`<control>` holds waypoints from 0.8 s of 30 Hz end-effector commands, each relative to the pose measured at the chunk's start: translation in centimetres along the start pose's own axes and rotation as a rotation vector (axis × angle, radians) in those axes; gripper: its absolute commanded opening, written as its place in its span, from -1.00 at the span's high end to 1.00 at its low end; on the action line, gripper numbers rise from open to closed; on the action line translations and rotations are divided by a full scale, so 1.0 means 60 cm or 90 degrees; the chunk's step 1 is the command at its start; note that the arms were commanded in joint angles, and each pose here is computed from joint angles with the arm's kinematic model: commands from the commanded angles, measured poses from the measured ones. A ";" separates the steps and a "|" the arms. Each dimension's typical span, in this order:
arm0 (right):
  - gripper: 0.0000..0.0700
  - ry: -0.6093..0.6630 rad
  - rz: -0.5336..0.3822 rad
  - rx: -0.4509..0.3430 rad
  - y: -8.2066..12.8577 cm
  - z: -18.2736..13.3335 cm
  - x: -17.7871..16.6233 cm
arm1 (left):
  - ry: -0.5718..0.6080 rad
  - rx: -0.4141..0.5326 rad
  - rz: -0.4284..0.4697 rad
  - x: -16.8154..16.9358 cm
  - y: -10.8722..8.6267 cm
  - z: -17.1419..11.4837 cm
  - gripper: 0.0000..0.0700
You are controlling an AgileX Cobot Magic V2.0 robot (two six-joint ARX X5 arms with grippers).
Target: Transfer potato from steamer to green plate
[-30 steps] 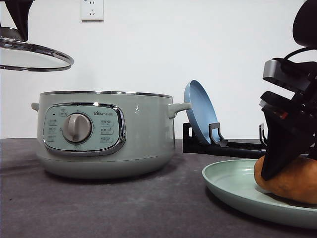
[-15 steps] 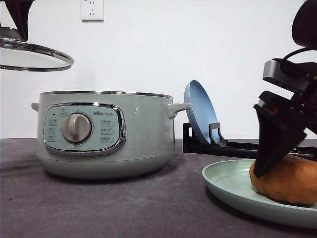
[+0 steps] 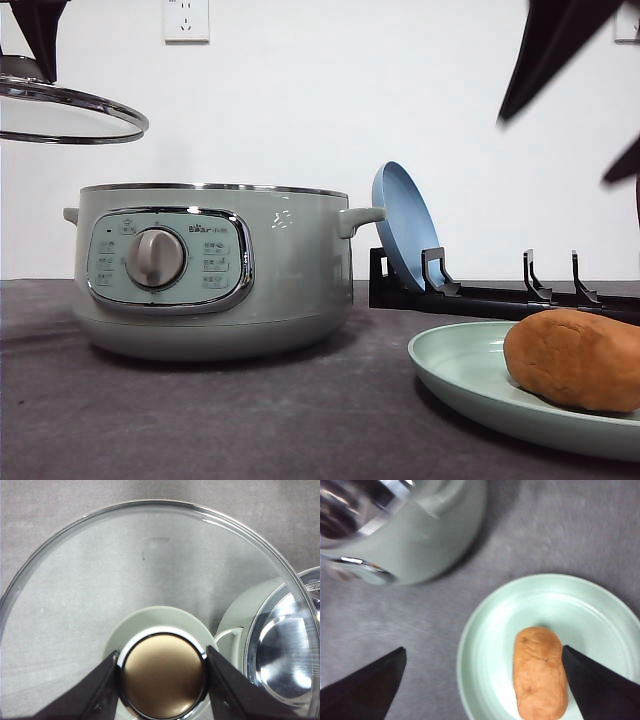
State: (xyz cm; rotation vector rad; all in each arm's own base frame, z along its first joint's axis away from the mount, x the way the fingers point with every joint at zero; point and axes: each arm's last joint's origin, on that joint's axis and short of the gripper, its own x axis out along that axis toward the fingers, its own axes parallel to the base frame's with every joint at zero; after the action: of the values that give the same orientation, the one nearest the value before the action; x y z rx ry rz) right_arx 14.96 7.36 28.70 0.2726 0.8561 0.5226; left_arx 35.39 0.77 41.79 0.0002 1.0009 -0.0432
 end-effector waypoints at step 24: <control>-1.00 -0.226 -0.074 -0.032 0.063 -0.056 -0.307 | -0.050 0.009 -0.007 -0.026 -0.014 0.009 1.00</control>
State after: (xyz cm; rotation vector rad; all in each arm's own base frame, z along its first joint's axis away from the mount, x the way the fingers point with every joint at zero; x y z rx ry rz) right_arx 1.37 0.75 39.64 0.2535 0.5275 0.3667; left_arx 35.39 -0.01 41.78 0.0076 1.0025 -0.0623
